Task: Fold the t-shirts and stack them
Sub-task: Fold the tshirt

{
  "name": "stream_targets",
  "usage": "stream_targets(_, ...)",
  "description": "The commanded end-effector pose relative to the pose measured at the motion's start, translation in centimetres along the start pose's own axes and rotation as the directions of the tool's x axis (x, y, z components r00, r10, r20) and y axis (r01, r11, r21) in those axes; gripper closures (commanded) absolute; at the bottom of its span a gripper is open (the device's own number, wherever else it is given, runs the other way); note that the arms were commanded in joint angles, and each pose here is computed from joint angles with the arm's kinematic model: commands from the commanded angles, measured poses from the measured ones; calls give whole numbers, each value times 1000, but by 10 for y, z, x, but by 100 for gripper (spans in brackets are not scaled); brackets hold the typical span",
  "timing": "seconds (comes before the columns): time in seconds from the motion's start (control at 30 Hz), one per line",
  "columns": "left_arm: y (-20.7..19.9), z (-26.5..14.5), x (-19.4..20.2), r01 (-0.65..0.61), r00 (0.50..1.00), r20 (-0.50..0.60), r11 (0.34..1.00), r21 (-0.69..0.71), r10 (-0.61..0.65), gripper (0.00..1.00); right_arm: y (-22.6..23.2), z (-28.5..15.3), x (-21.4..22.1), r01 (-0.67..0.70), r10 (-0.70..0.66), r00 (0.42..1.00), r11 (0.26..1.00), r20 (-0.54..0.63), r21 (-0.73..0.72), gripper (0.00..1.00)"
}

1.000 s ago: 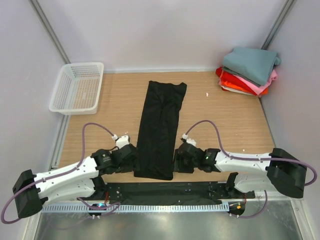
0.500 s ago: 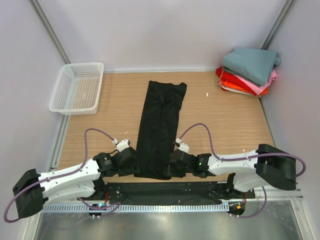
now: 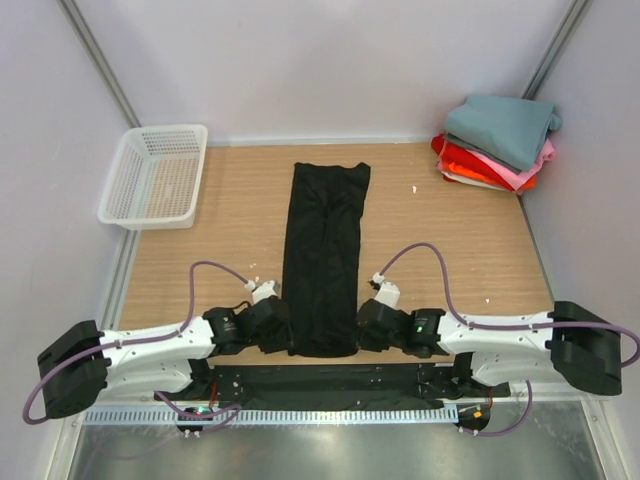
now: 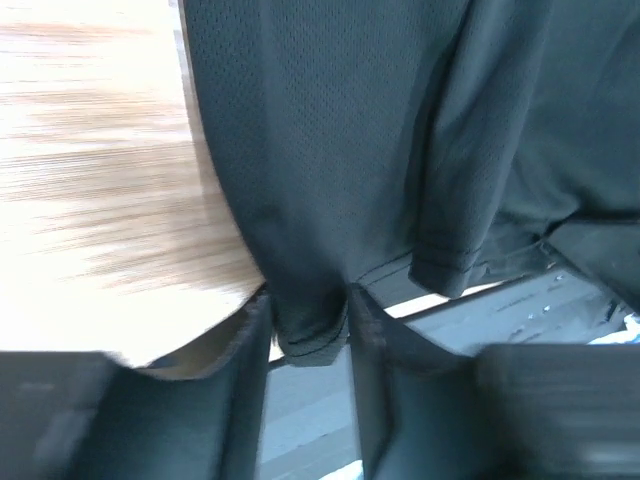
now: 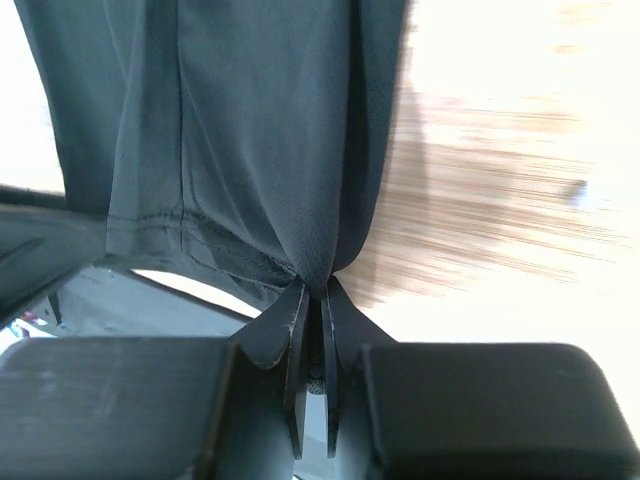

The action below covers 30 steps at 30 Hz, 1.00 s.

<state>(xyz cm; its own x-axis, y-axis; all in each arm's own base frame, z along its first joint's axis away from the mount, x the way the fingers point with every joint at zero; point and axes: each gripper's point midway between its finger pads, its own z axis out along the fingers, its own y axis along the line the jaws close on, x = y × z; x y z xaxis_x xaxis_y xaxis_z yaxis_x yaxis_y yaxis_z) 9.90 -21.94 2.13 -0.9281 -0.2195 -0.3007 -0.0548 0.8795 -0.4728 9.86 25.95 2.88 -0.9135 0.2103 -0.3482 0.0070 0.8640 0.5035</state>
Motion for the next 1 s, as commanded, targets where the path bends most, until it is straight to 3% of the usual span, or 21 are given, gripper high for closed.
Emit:
stream_targets(0.0,-1,5,13,6,999,-35,1000,-9,-6,67,-18,-5,-13,-15,12,997,999,71,42,87)
stream_targets(0.23,-2,6,20,0,999,-47,1000,-23,-1,85,-27,-10,-13,-23,19,997,999,78,47,96)
stream_targets(0.27,-4,5,21,-2,999,-47,1000,-19,1,94,-25,-9,-13,-25,22,997,999,75,37,99)
stream_targets(0.33,-4,3,21,-8,999,-48,1000,-27,7,100,-23,-9,-11,-15,13,998,999,64,30,99)
stream_targets(0.53,-18,-20,6,-46,999,-26,996,-73,44,100,3,-14,-23,17,-17,997,1000,81,1,99)
stream_targets(0.7,-42,-50,-30,-96,992,70,990,-104,104,100,31,-33,-60,86,-90,983,996,160,33,99)
stream_targets(0.97,-58,-63,-88,-116,985,114,983,-141,133,100,54,-42,-128,149,-168,962,984,215,101,99)
